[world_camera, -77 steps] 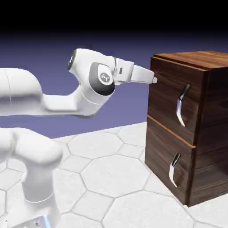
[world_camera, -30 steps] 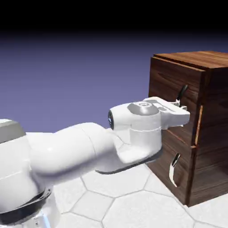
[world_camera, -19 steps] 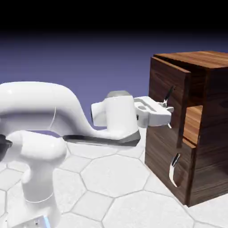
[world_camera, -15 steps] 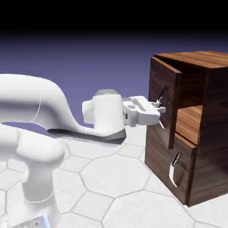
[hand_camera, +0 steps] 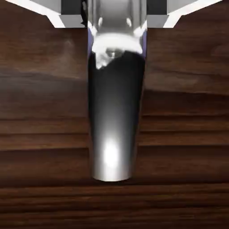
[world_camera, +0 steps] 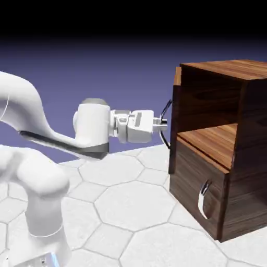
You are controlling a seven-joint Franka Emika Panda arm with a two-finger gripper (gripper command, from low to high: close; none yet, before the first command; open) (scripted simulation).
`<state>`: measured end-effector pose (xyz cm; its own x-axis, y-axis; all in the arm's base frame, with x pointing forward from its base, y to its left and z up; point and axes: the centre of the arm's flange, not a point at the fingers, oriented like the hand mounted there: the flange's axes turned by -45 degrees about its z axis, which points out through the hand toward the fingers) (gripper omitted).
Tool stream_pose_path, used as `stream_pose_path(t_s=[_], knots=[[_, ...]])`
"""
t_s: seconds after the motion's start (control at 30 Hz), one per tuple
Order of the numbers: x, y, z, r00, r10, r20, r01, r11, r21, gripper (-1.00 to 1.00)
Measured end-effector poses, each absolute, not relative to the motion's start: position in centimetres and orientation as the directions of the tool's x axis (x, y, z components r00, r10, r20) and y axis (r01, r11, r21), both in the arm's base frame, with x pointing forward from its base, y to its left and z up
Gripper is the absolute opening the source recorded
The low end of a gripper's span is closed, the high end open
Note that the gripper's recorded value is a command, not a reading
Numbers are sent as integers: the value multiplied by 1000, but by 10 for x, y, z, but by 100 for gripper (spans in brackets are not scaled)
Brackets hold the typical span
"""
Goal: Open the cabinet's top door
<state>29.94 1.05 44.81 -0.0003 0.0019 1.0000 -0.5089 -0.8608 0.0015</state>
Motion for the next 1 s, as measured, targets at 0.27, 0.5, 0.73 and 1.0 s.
stream_pose_path(t_s=[0.27, 0.5, 0.73, 1.0], knots=[[285, 35, 448, 0, 3, 1000, -585, -811, 2, -100], [275, 58, 448, 0, 2, 1000, -649, -761, 1, -100], [263, 98, 448, 0, 1, 1000, -745, -667, 0, -100], [254, 163, 448, 0, 1, 1000, -869, -495, 0, -100]])
